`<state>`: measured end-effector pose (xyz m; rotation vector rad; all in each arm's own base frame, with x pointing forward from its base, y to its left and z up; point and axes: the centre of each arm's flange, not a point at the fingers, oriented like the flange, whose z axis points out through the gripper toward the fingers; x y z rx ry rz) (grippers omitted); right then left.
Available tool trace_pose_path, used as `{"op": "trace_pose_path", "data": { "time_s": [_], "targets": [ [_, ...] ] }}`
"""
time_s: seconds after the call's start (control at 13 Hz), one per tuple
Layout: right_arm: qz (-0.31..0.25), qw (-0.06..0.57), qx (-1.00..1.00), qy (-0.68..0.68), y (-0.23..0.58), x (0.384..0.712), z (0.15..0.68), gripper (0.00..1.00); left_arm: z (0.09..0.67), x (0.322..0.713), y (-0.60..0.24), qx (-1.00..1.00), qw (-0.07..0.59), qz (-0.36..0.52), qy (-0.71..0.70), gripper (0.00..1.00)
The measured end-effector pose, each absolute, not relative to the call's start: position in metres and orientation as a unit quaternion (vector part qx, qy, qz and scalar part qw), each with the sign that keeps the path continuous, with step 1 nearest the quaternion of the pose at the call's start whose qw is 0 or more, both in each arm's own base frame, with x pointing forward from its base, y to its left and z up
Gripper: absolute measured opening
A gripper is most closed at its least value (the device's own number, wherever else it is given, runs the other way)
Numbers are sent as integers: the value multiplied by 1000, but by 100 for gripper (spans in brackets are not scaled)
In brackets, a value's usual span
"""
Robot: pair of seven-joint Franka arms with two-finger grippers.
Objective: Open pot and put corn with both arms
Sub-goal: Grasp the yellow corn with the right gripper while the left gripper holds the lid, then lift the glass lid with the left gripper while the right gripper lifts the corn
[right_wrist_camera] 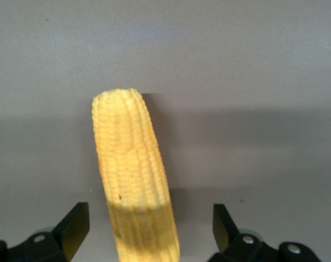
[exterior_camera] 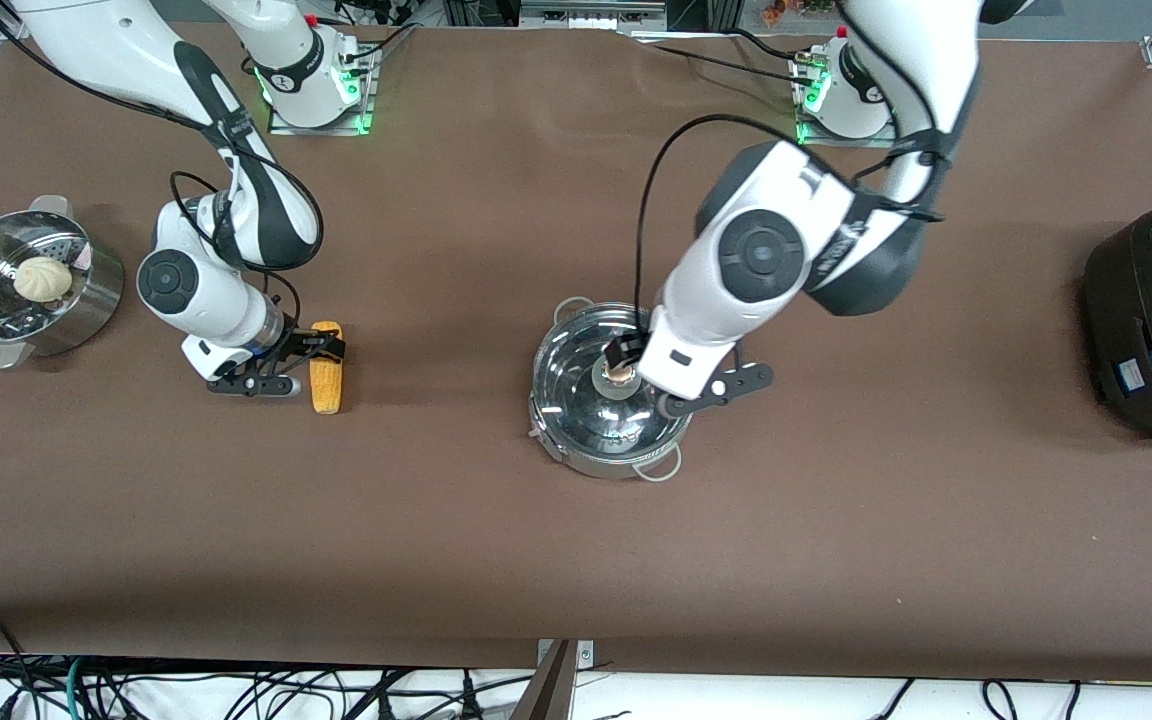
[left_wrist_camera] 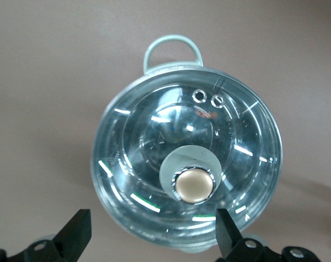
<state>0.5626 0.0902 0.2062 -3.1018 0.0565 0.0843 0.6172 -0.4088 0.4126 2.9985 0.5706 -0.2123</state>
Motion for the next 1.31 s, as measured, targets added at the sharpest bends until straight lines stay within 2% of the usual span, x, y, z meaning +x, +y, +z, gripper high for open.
{"op": "trace_pose_path", "data": {
  "time_s": [0.15, 0.23, 0.38, 0.54, 0.85, 1.08, 1.15, 1.31],
  "targets": [
    [21, 22, -999, 20, 94, 563, 191, 99, 393, 604, -438, 979, 26, -60, 192, 100],
    [18, 24, -999, 20, 96, 563, 186, 93, 385, 602, -445, 979, 23, -58, 194, 100],
    [18, 24, -999, 20, 97, 563, 183, 67, 373, 607, -444, 978, 23, -55, 198, 100],
    [16, 24, -999, 18, 99, 564, 185, 45, 363, 614, -441, 978, 28, -47, 204, 100],
    [10, 25, -999, 17, 101, 569, 189, 33, 349, 619, -443, 977, 33, -41, 206, 100],
    [-4, 28, -999, 17, 102, 579, 201, 33, 345, 619, -443, 977, 33, -41, 206, 96],
    [-14, 29, -999, 17, 103, 584, 210, 33, 346, 619, -443, 977, 33, -41, 206, 87],
    [-32, 31, -999, 17, 104, 595, 237, 33, 348, 620, -444, 977, 35, -39, 206, 62]
  ]
}}
